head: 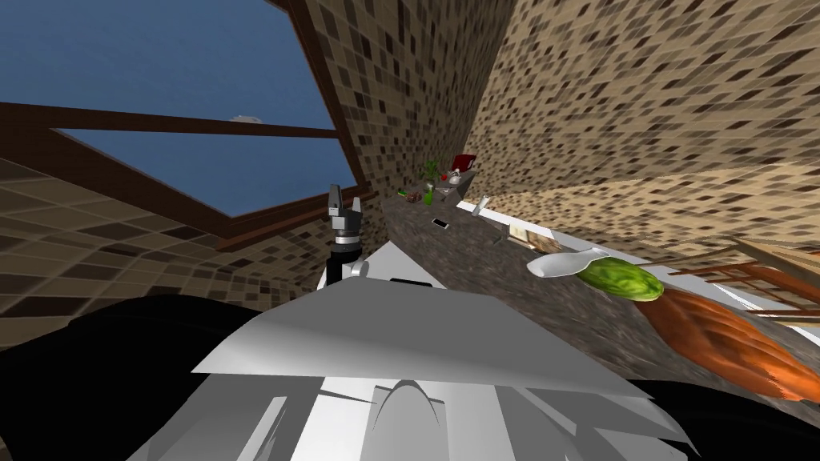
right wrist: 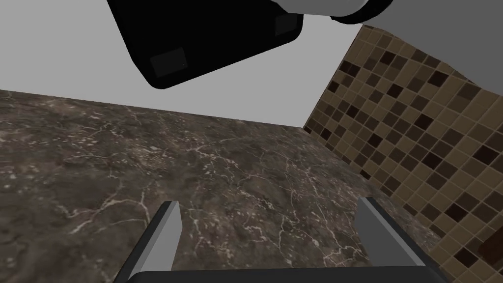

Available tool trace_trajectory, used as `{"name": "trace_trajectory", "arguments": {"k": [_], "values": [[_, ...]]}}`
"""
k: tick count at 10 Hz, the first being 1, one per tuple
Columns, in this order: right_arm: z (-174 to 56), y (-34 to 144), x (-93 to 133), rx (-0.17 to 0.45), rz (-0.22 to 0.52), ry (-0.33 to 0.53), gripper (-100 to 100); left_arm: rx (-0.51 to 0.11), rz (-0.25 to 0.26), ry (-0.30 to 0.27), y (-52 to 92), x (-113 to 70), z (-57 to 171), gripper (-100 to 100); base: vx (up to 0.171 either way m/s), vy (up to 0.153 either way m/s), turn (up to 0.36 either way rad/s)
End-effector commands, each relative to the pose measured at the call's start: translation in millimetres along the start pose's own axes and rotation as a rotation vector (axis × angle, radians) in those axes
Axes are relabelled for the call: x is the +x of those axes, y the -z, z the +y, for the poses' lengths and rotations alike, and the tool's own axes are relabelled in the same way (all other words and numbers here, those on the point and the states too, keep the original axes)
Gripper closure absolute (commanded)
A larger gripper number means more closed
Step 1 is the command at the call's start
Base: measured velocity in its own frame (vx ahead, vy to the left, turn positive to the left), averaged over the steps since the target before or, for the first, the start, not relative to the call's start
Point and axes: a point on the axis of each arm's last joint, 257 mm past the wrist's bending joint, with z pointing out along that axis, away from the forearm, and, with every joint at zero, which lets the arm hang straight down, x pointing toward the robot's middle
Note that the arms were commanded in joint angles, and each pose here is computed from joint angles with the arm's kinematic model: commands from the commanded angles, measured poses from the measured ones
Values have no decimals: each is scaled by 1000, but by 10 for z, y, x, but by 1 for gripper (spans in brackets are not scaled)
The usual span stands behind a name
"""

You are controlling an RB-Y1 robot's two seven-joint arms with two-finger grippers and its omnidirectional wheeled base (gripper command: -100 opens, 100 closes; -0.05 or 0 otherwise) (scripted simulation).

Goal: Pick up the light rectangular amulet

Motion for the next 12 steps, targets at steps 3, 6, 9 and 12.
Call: {"name": "trace_trajectory", "arguments": {"k": [3,6,9,12], "values": [[-517,412,192,109,114,52,-100,0,0,0,0,0,0,0,31,40,135],[-1019,898,352,214,227,95,-100,0,0,0,0,0,0,0,32,40,164],[-1271,1256,269,272,298,152,-100,0,0,0,0,0,0,0,34,26,121],[-1535,1596,217,338,351,180,-100,0,0,0,0,0,0,0,24,11,108]]}}
